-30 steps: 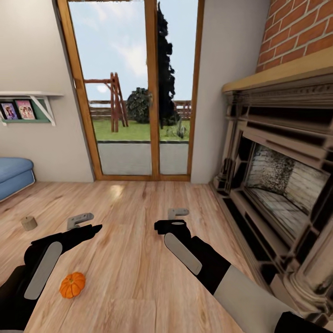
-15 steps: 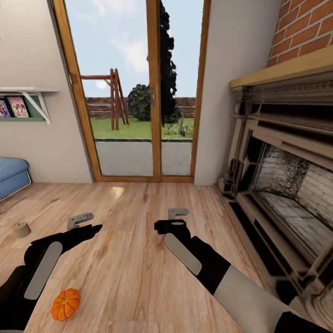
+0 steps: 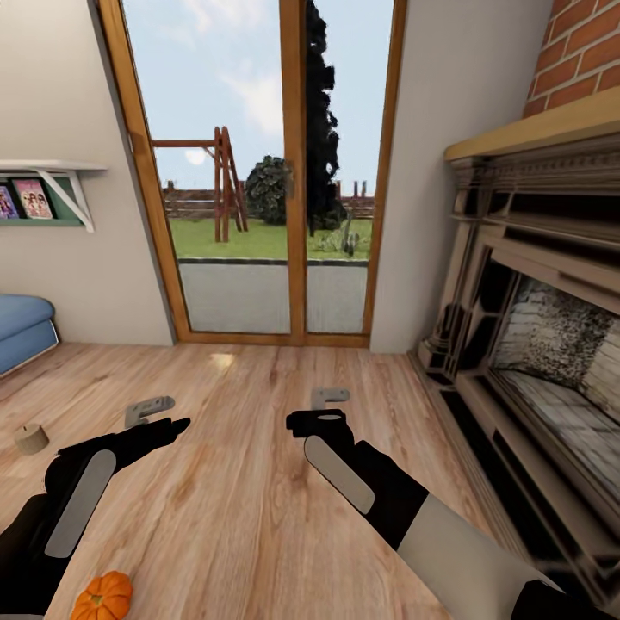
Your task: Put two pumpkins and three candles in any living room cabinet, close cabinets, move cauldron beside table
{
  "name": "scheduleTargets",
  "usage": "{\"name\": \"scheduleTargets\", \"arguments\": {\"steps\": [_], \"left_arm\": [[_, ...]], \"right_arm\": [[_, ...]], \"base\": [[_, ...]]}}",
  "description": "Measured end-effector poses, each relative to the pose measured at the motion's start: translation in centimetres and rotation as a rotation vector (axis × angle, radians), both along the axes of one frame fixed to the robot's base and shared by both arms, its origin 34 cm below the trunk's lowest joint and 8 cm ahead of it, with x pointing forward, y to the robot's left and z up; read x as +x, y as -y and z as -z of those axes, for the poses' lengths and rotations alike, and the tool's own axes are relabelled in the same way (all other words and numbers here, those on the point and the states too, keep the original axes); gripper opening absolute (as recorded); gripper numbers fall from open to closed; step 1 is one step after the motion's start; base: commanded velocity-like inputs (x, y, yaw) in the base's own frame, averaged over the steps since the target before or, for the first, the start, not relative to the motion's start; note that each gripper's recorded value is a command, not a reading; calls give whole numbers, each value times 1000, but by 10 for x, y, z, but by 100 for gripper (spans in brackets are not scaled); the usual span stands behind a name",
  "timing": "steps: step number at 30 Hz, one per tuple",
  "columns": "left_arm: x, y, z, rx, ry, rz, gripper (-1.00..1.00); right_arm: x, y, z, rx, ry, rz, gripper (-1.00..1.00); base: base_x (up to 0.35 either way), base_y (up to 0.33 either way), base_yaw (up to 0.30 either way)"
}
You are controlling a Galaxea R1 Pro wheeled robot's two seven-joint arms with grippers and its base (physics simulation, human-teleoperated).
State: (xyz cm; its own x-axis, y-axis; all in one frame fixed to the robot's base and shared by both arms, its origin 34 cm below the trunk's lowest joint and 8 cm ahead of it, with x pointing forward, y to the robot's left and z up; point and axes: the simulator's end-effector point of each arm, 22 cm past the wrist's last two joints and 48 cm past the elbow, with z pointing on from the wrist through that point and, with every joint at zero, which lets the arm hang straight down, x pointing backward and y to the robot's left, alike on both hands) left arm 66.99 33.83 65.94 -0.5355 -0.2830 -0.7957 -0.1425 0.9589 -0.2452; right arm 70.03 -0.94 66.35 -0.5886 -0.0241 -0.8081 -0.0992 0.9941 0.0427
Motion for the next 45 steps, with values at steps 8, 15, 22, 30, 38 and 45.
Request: {"name": "scheduleTargets", "arguments": {"steps": [8,15,22,30,38,45], "left_arm": [[0,0,0,-1,0,0,100],[0,0,0,0,0,0,100],[0,0,0,0,1,0,100],[0,0,-1,0,2,1,100],[0,0,-1,0,2,0,100],[0,0,-1,0,2,0,100]], "right_arm": [[0,0,0,1,2,0,100],[0,0,0,0,2,-1,100],[0,-1,0,-1,2,-1,100],[0,-1,0,0,2,-1,100],[0,-1,0,-1,2,-1,100],[0,-1,0,-2,2,-2,100]], "base": [[303,-58,1],[317,-10,0],[324,-1,150],[325,0,77],[325,-33,9],[324,-35,149]]}}
